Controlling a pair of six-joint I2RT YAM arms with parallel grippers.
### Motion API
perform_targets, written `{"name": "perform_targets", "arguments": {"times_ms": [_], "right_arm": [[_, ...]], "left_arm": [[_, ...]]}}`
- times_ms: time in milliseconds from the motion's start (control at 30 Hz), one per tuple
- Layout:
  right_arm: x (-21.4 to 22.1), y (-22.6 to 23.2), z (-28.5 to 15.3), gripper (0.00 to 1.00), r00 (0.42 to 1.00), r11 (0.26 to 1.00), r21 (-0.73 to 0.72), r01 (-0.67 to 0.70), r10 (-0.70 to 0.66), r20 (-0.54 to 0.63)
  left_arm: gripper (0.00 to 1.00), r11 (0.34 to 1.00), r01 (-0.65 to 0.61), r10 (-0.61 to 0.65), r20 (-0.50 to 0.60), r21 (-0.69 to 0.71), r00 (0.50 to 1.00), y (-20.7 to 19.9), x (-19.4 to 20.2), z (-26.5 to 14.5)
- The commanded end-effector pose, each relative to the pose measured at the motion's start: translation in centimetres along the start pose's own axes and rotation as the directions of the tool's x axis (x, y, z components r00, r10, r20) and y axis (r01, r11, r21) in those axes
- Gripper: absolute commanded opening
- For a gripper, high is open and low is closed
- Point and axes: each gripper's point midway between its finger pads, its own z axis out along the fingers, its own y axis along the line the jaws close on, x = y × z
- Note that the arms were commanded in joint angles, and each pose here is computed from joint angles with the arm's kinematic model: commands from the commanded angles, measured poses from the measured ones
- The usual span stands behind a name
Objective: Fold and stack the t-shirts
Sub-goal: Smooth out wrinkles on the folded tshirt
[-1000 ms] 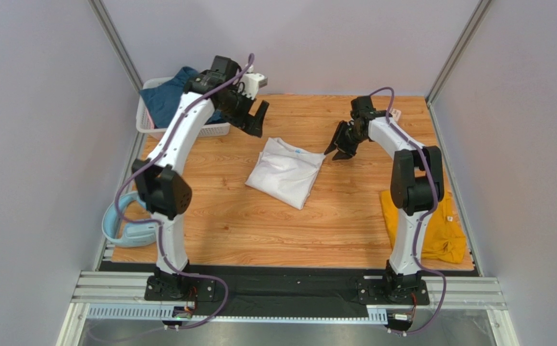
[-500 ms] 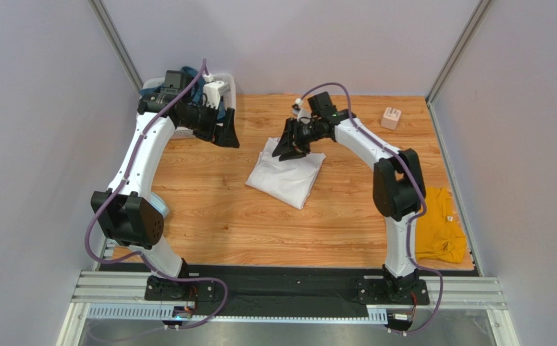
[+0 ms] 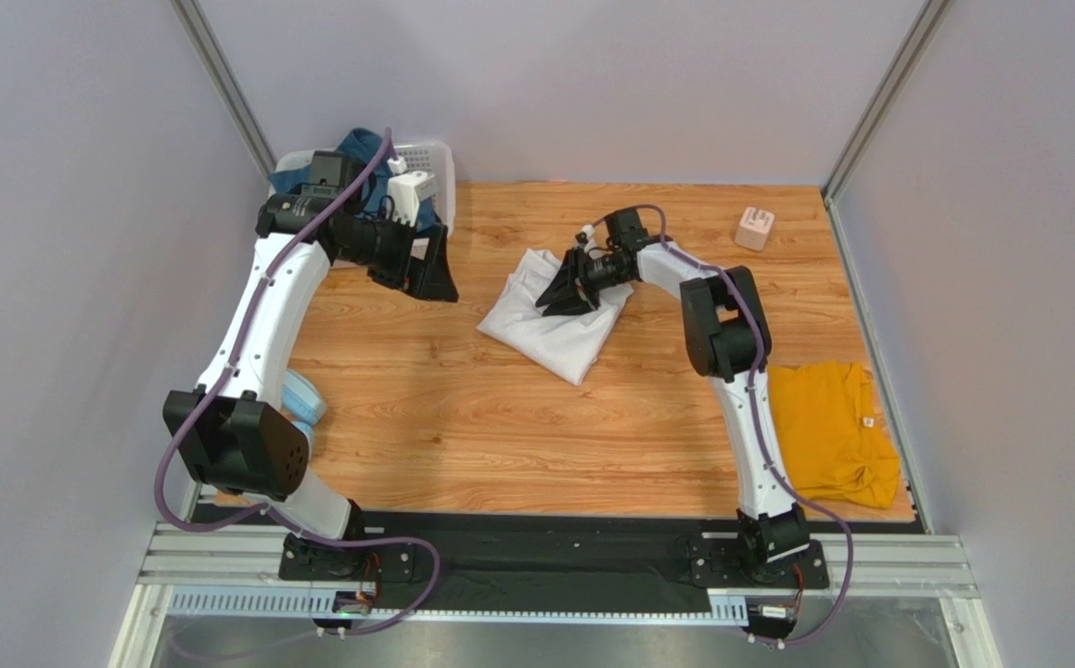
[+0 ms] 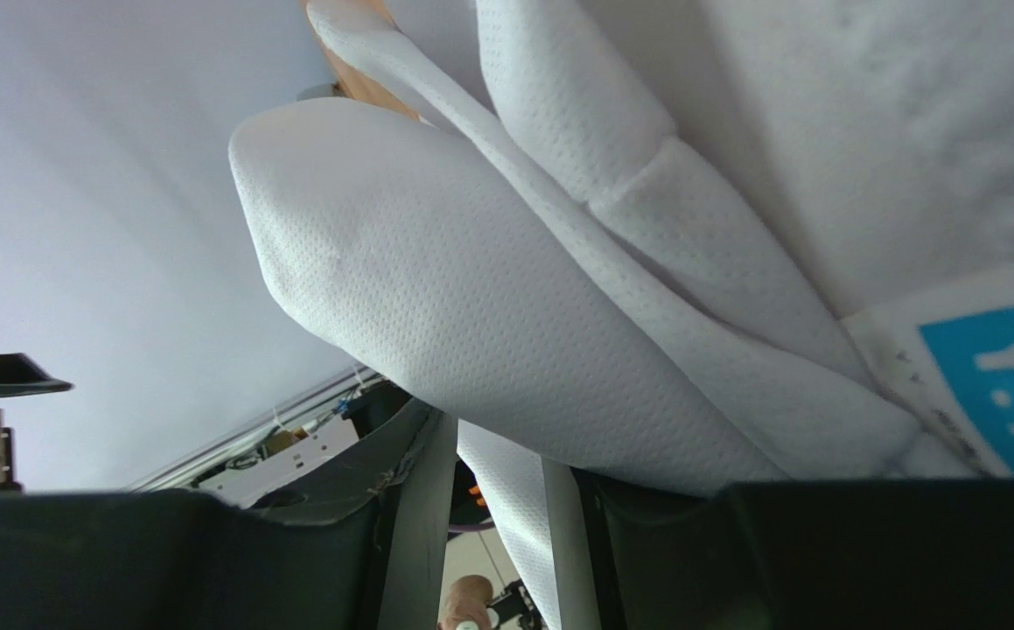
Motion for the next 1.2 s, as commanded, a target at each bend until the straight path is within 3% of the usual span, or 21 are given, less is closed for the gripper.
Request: {"name": "perform_targets", "arguments": {"times_ms": [0,233,333,433,600,800,1067,1167], "right_arm": [[-1.5,1.7,0.0,0.35,1.0,0.996,-0.084,0.013,-0.012,0.014],[-0.1,10.5,-3.7,0.37,0.963,0.963,-0.103,0.249,-0.234,0.137],[0.1,12.7,-3.4,0.37,0.945,0.943,-0.117,0.31,-0.293,0.146],[-0.4,12.3,-1.6,0.37,0.951,0.945,-0.127,0.302,-0.289,0.107],[-2.6,7.1,1.4,0.36,0.981,0.976,-0.105,0.192,-0.187,0.057],[-5.0,4.4,2.0,0.35,0.99,0.986,-0.105,0.131,-0.124,0.068],[-6.8,6.2,-0.6,0.35,0.981,0.976,-0.137,0.166,-0.149,0.127],[-6.2,8.1,-3.3,0.41,0.963,0.965,-0.128,0.228,-0.204,0.174]], "left_arm": [[1.0,0.999,-0.024,0.023,0.002,0.028,1.0,-0.8,0.6,-0.5],[1.0,0.999,-0.03,0.029,0.006,0.036,1.0,-1.1,1.0,-0.8],[1.0,0.999,-0.034,0.034,0.004,0.038,0.999,-1.3,1.1,-0.9],[1.0,0.998,-0.037,0.037,0.001,0.041,0.999,-1.5,1.2,-1.1],[1.0,0.999,-0.045,0.045,-0.006,0.027,0.999,-1.5,1.4,-1.5],[1.0,0.998,-0.068,0.068,-0.003,0.009,0.998,-1.6,1.5,-2.3],[1.0,0.998,-0.058,0.058,-0.015,0.017,0.998,-1.8,2.3,-2.1],[1.0,0.998,-0.055,0.056,-0.019,0.02,0.998,-1.9,2.7,-2.1]]}}
